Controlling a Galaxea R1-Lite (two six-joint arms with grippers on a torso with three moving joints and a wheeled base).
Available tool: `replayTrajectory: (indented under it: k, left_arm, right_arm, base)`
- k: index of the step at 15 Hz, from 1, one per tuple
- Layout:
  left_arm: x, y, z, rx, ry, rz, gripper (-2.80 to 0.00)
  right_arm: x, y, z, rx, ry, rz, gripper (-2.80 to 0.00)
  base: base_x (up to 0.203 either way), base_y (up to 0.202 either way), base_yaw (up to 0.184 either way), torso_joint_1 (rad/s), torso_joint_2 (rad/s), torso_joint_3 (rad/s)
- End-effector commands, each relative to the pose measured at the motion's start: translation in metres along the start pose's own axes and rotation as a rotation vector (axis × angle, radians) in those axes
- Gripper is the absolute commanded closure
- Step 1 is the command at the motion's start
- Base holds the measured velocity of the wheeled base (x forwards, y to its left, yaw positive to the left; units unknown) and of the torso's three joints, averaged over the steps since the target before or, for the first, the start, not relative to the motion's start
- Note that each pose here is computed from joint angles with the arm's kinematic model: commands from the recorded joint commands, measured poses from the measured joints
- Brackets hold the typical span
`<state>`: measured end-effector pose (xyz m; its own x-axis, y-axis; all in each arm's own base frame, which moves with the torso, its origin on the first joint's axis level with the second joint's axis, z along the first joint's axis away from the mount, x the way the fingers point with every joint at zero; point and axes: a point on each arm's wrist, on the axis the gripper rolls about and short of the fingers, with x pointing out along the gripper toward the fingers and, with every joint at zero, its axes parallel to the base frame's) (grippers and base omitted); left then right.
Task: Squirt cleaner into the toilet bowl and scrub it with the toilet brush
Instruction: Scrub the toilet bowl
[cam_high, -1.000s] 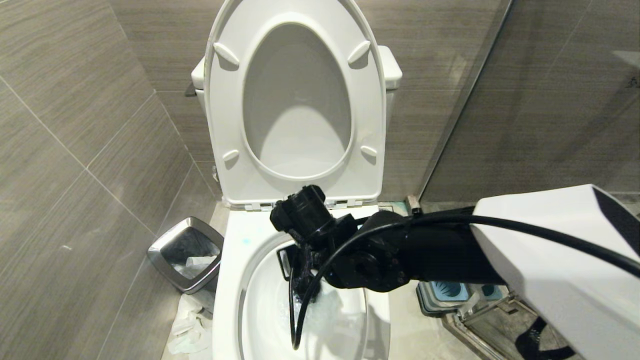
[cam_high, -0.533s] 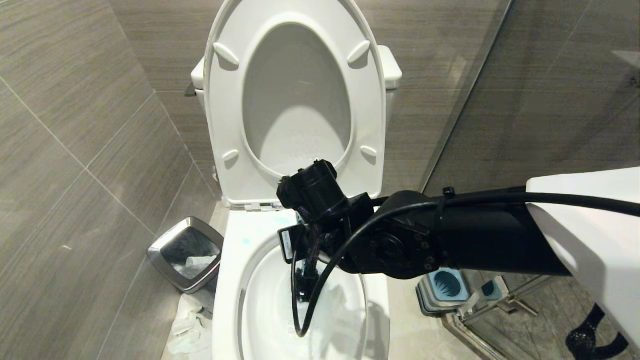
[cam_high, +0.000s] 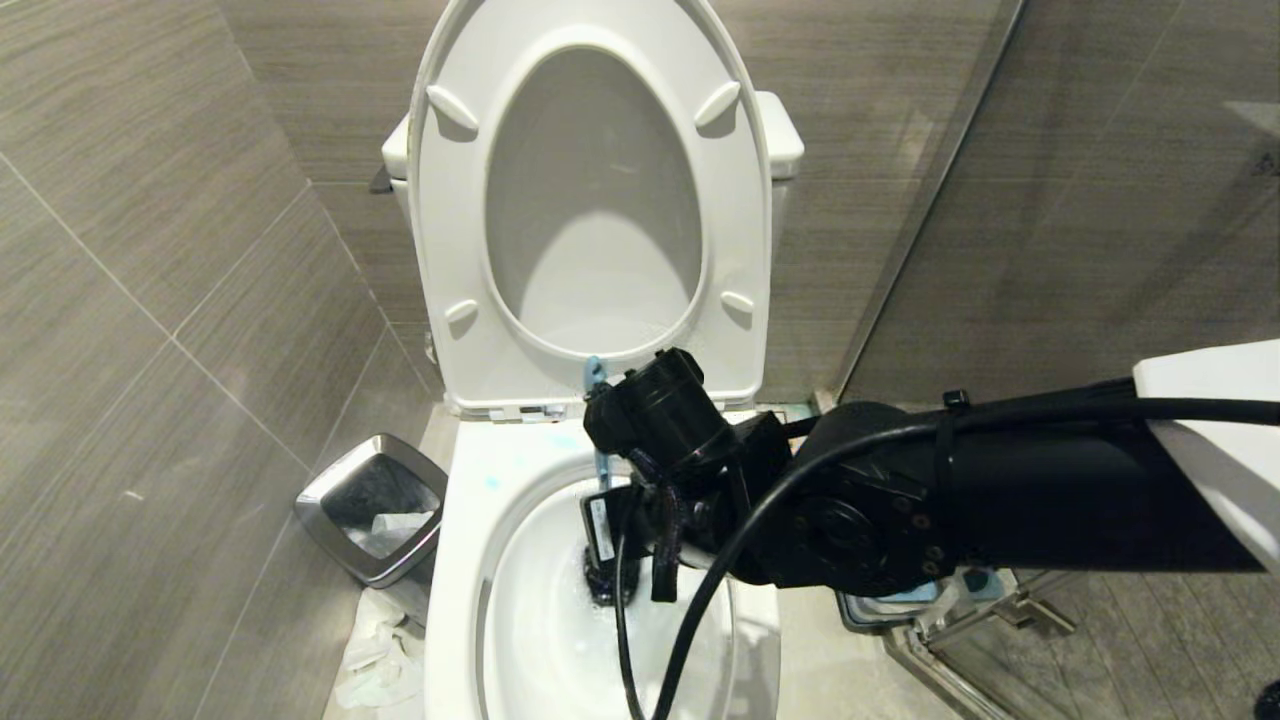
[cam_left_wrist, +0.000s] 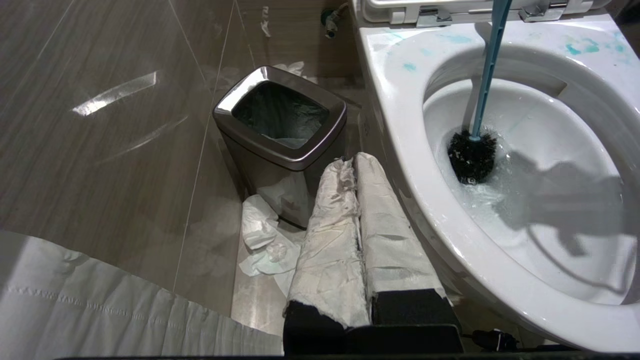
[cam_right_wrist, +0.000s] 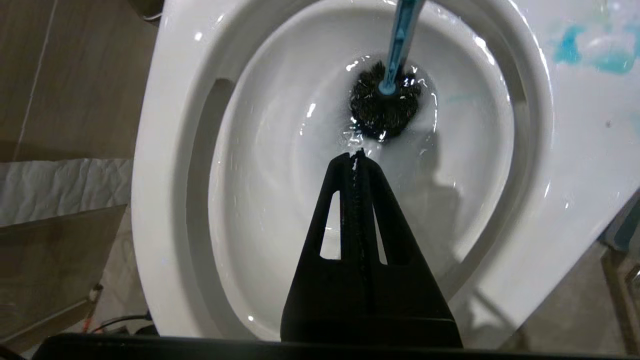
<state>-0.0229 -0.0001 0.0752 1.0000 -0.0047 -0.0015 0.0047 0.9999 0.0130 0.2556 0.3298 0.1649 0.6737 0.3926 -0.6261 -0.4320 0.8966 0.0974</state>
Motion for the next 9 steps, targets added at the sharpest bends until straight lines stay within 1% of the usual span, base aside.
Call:
replayTrajectory:
  k: [1, 3, 5, 7, 9]
  left_arm:
    - [0.000, 0.000, 0.000, 0.001, 0.003, 0.000, 0.00]
    - [0.000, 0.000, 0.000, 0.000, 0.003, 0.000, 0.00]
    - [0.000, 0.000, 0.000, 0.001, 0.003, 0.000, 0.00]
    - [0.000, 0.000, 0.000, 0.001, 0.003, 0.000, 0.00]
    - [0.000, 0.000, 0.000, 0.001, 0.003, 0.000, 0.00]
  right_arm:
    - [-0.011, -0.006, -0.003, 0.068, 0.007, -0.006, 0.00]
    - [-0.015, -0.010, -0.005, 0.125, 0.009, -0.014, 0.00]
    - [-0.017, -0.016, 0.001, 0.172, -0.007, -0.019, 0.00]
    - [-0.025, -0.022, 0.002, 0.188, -0.009, -0.023, 0.00]
    - [-0.026, -0.036, 0.003, 0.203, -0.006, -0.051, 0.00]
  base:
    - [0.000, 0.000, 0.000, 0.000, 0.00, 0.000]
    - [0.000, 0.000, 0.000, 0.000, 0.00, 0.000]
    - [0.000, 0.000, 0.000, 0.000, 0.00, 0.000]
    - [0.000, 0.000, 0.000, 0.000, 0.00, 0.000]
    - [0.000, 0.000, 0.000, 0.000, 0.00, 0.000]
